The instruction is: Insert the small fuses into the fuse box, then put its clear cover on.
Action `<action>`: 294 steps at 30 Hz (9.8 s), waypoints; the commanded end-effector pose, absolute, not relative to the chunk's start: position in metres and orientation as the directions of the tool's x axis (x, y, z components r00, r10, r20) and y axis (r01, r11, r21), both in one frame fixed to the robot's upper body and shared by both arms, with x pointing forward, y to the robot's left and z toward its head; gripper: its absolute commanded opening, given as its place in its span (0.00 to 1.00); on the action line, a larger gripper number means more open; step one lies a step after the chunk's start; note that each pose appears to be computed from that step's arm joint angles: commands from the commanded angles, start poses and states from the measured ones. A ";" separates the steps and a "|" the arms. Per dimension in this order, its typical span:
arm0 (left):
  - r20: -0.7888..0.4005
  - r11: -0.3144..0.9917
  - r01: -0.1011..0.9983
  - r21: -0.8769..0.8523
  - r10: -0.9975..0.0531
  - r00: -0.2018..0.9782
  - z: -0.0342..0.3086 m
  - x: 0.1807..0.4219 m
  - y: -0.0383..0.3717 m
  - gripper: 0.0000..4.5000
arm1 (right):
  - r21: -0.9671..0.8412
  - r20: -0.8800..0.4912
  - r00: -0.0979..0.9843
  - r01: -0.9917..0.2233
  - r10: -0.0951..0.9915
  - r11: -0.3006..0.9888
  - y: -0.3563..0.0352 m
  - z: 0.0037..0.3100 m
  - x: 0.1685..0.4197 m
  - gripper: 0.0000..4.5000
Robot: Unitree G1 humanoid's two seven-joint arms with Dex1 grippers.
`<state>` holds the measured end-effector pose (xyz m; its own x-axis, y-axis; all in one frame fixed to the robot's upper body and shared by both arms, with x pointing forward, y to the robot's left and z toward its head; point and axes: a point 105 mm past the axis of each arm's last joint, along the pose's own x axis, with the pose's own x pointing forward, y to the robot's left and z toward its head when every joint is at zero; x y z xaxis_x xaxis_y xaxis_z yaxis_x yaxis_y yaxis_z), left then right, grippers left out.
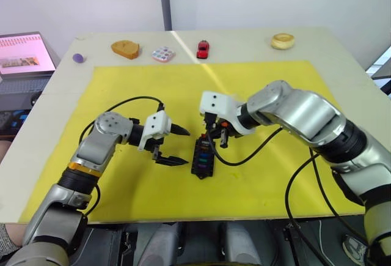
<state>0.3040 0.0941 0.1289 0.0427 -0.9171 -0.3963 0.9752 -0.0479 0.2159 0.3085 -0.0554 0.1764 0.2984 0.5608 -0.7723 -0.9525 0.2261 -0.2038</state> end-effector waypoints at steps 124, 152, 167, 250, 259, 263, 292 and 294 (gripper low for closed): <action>-0.381 0.058 0.957 0.285 -0.909 0.169 0.125 0.308 0.100 1.00 | -0.209 -0.741 0.281 -0.960 0.609 0.188 -0.063 0.154 0.307 0.01; -0.471 0.480 0.877 -0.006 -0.775 0.421 0.170 0.230 0.213 1.00 | -0.405 -0.604 0.554 -0.833 0.573 0.378 -0.241 0.229 0.284 0.76; -0.407 0.466 0.885 -0.002 -0.809 0.425 0.156 0.238 0.182 1.00 | -0.428 -0.539 0.650 -0.760 0.537 0.489 -0.250 0.230 0.303 0.99; -0.293 0.674 0.716 -0.183 -0.732 0.615 0.060 0.205 0.019 1.00 | -0.178 -0.477 0.664 -0.715 0.576 0.676 -0.112 0.248 0.353 0.37; -0.264 0.712 0.678 -0.184 -0.700 0.663 0.060 0.218 0.002 1.00 | -0.199 -0.472 0.680 -0.702 0.561 0.684 -0.116 0.252 0.354 0.37; -0.253 0.746 0.646 -0.163 -0.664 0.703 0.060 0.228 0.004 1.00 | -0.212 -0.465 0.689 -0.697 0.557 0.685 -0.117 0.254 0.355 0.37; -0.440 -0.015 1.000 -0.012 -0.898 -0.019 0.074 0.269 0.081 0.51 | -0.271 -0.397 0.729 -0.673 0.557 0.688 -0.113 0.258 0.360 0.37; -0.444 -0.018 1.000 0.002 -0.896 -0.015 0.076 0.281 0.084 0.51 | -0.274 -0.391 0.730 -0.674 0.561 0.686 -0.111 0.260 0.360 0.37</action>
